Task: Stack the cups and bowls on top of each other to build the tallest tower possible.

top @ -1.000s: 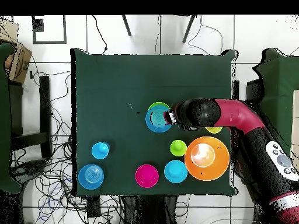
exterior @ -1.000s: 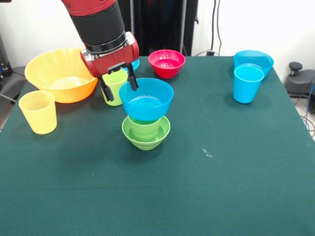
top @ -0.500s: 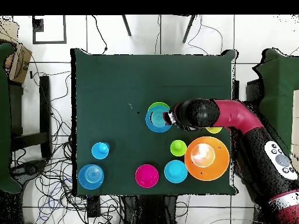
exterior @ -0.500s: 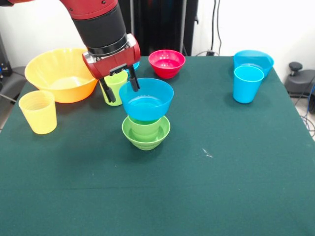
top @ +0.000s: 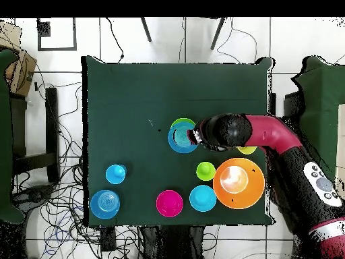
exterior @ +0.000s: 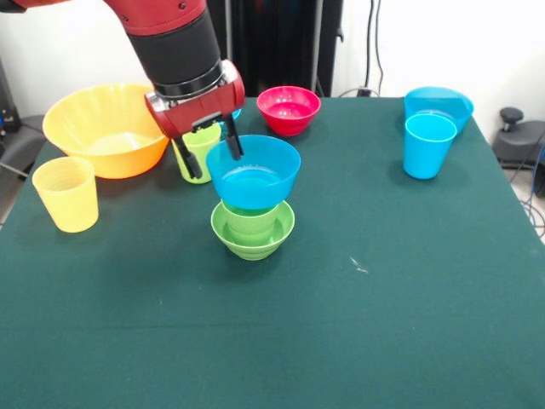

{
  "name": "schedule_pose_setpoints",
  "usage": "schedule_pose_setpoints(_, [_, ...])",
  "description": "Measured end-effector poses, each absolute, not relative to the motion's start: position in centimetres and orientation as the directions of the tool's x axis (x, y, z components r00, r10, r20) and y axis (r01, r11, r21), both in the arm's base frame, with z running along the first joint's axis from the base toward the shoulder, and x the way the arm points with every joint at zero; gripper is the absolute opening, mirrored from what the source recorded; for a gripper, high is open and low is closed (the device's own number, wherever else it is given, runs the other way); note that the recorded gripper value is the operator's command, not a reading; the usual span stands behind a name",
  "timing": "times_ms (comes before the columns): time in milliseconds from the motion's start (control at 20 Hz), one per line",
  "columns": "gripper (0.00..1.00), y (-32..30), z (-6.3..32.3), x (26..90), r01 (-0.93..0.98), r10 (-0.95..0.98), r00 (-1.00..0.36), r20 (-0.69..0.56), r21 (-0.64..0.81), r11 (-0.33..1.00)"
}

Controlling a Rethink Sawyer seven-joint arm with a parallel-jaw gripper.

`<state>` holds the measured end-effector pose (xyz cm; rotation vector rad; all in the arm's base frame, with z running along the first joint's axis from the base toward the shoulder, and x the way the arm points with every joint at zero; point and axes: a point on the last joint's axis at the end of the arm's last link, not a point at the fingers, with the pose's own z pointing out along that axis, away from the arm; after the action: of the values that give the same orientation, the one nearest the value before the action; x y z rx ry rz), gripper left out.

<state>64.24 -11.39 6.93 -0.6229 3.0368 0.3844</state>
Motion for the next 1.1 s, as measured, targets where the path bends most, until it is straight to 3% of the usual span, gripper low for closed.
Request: schedule_pose_setpoints(1100, [1.0, -9.5, 4.1, 63.6, -0.413, -0.407, -0.91, -0.08, 0.254, 0.874])
